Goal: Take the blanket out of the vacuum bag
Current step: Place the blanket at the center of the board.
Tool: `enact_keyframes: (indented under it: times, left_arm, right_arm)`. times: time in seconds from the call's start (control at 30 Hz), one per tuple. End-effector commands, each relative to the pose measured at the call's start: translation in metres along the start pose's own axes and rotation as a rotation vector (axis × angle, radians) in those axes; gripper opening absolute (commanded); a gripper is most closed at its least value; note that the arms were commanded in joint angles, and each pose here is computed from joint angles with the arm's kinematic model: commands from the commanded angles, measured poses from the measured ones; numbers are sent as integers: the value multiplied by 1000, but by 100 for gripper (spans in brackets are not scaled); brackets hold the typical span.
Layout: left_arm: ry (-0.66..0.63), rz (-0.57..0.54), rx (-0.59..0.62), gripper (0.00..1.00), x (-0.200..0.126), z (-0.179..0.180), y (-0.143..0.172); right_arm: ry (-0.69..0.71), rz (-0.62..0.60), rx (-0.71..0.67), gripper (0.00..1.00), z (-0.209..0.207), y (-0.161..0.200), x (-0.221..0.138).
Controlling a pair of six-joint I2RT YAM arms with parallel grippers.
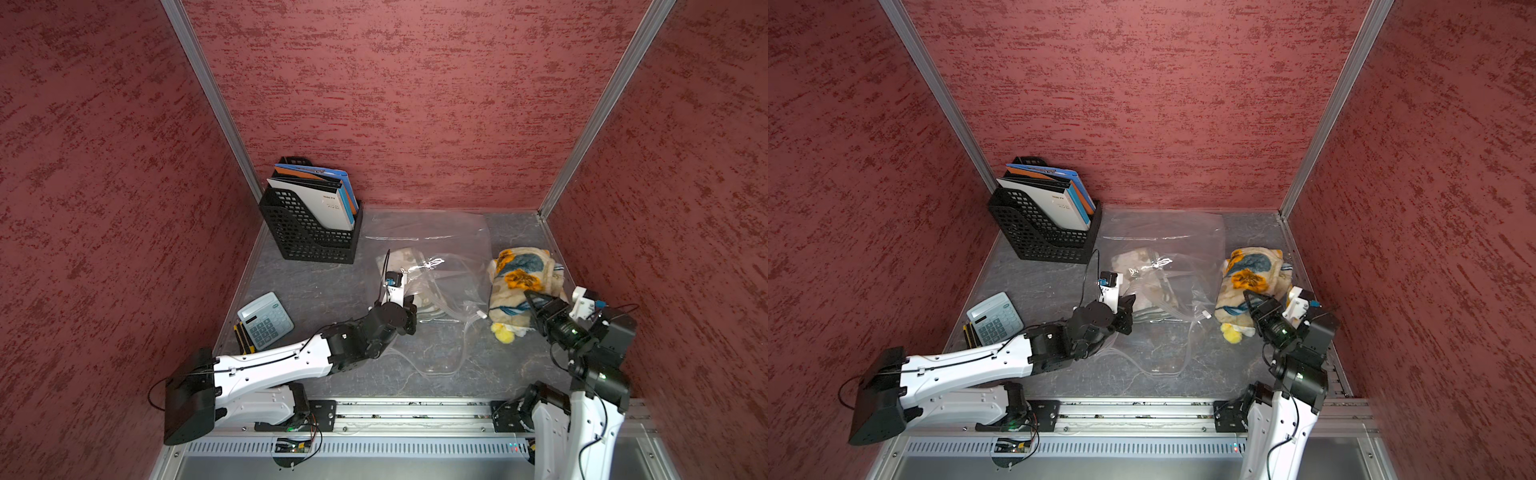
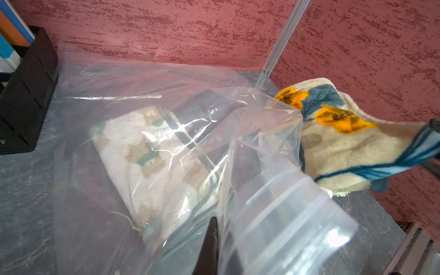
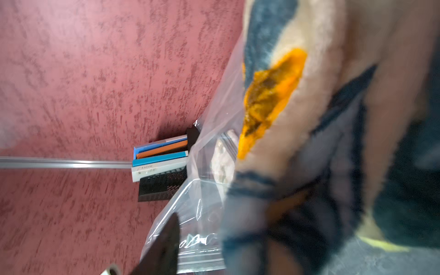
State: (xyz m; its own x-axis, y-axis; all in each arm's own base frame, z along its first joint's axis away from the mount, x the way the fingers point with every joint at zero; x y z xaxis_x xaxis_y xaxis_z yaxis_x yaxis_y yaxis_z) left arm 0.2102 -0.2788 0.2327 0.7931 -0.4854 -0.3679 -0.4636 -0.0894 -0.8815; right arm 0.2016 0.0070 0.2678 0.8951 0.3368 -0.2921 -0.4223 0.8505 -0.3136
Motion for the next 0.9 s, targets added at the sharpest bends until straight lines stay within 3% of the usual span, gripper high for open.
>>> enact_keyframes:
  times: [0.0, 0.1, 0.23, 0.27, 0.3, 0.33, 0.53, 0.67, 0.73, 0.8, 0.87]
  left_arm:
    - [-29, -37, -11, 0, -5, -1, -18]
    - [-20, -50, 10, 0, -6, -7, -27]
    - [-16, -44, 30, 0, -2, -11, -28]
    - [-11, -40, 30, 0, 0, -12, -27]
    - [-5, -34, 30, 0, 2, -14, -27]
    - [1, -27, 33, 0, 5, -17, -26]
    - [64, 8, 49, 0, 14, -33, -20]
    - [86, 16, 57, 0, 8, -37, -19]
    - [85, 18, 51, 0, 4, -35, -20]
    - [79, 14, 54, 0, -1, -36, -19]
    - [67, 4, 60, 0, -5, -35, -18]
  right_arm:
    - [-131, -69, -79, 0, 39, -39, 10]
    - [-46, -99, -94, 0, 29, -54, 18]
    - [-57, -102, -128, 0, 35, -44, 7]
    - [-39, -96, -146, 5, 36, -38, 2]
    - [-11, -98, -166, 32, 35, -33, -5]
    - [9, -105, -169, 45, 35, -28, -11]
    - [17, -125, -143, 73, 37, 0, -36]
    - [29, -105, -164, 80, 26, 14, -38]
    - [114, -129, -171, 87, 7, 17, -40]
    - [129, -118, -162, 87, -8, 20, -34]
    - [71, -99, -159, 80, -8, 21, -26]
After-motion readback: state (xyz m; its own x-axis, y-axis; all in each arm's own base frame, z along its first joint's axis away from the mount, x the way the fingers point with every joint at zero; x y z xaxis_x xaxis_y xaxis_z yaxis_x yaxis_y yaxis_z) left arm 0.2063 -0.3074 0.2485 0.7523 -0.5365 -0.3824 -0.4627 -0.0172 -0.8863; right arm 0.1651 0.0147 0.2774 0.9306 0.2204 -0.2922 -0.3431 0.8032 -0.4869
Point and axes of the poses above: each gripper's point midway between its finger pads, its own x axis out along the fingers, its own z axis along the line the jaws close on, y = z × x, the point moved 3 cm from there along -x, back along the fingers
